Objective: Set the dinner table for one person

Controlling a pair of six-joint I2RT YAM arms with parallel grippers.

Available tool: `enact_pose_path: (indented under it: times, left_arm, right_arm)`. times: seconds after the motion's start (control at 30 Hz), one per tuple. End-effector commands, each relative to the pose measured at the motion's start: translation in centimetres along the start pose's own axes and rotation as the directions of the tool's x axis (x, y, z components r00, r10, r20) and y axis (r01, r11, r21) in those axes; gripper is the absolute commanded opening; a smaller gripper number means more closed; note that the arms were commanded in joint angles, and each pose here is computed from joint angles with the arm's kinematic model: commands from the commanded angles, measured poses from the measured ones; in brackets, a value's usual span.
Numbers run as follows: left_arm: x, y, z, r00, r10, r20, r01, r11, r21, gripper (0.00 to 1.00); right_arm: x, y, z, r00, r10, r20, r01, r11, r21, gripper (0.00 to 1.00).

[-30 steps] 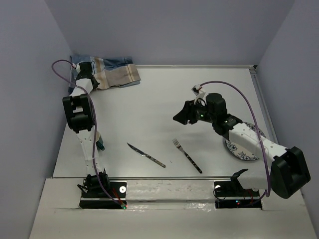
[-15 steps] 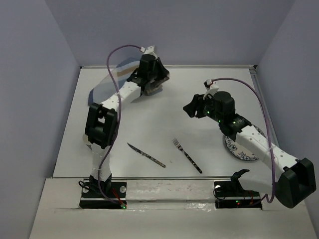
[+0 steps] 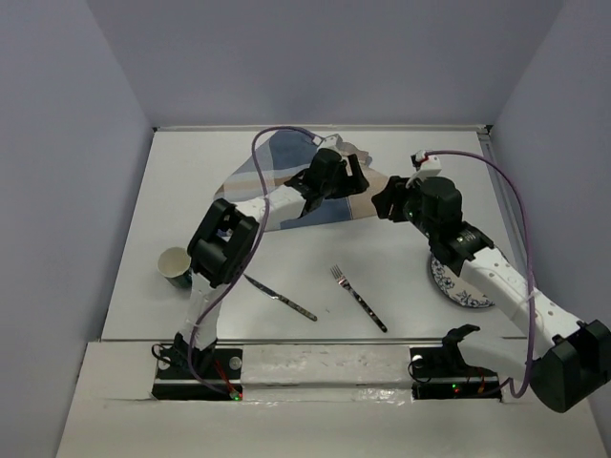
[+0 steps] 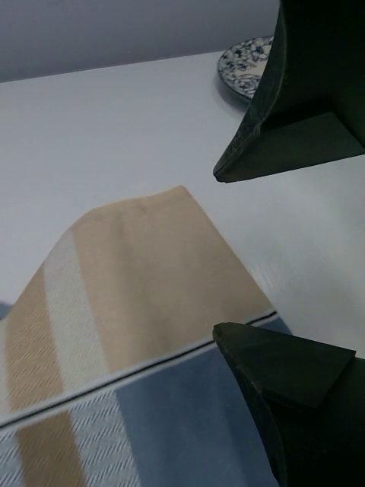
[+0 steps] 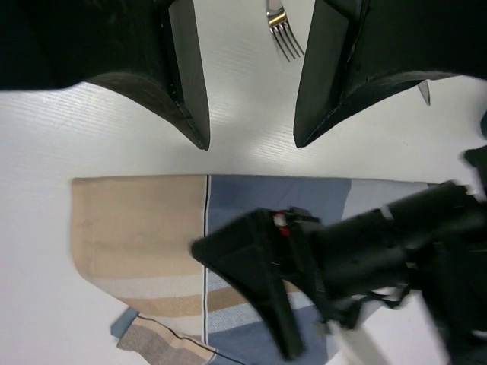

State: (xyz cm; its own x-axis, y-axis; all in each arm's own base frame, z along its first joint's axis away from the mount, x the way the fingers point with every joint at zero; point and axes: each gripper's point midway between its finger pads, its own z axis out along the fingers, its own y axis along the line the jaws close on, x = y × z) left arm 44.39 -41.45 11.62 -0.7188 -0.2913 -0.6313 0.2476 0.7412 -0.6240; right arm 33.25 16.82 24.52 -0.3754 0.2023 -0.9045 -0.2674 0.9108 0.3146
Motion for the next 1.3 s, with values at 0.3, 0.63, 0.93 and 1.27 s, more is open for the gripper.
enact_pose_path:
  times: [0.3, 0.63, 0.93, 1.27]
  left_arm:
    - [-7.0, 14.1, -20.7, 0.904, 0.111, 0.413, 0.117, 0.865, -0.488, 0.72]
    - [-1.2, 24.9, -27.0, 0.884, 0.003, 0.467, 0.342, 0.676, -0.652, 0.57]
    - [-0.9, 29.3, -28.2, 0.855, -0.028, 0.518, 0.434, 0.583, -0.686, 0.55]
    - [-1.4, 31.1, -26.3, 0.874, -0.031, 0.485, 0.423, 0.54, -0.728, 0.58]
  right_arm:
    - [2.8, -3.3, 4.3, 0.993, 0.068, -0.095, -0.057, 0.992, 0.114, 0.25]
    - [3.1, -1.3, 4.3, 0.99, 0.064, -0.124, -0.065, 0.998, 0.001, 0.3]
    - [2.9, 1.0, 3.4, 0.988, 0.049, -0.146, -0.068, 0.99, -0.125, 0.38]
    - [3.3, 0.2, 3.7, 0.988, 0.041, -0.151, -0.054, 0.995, -0.082, 0.46]
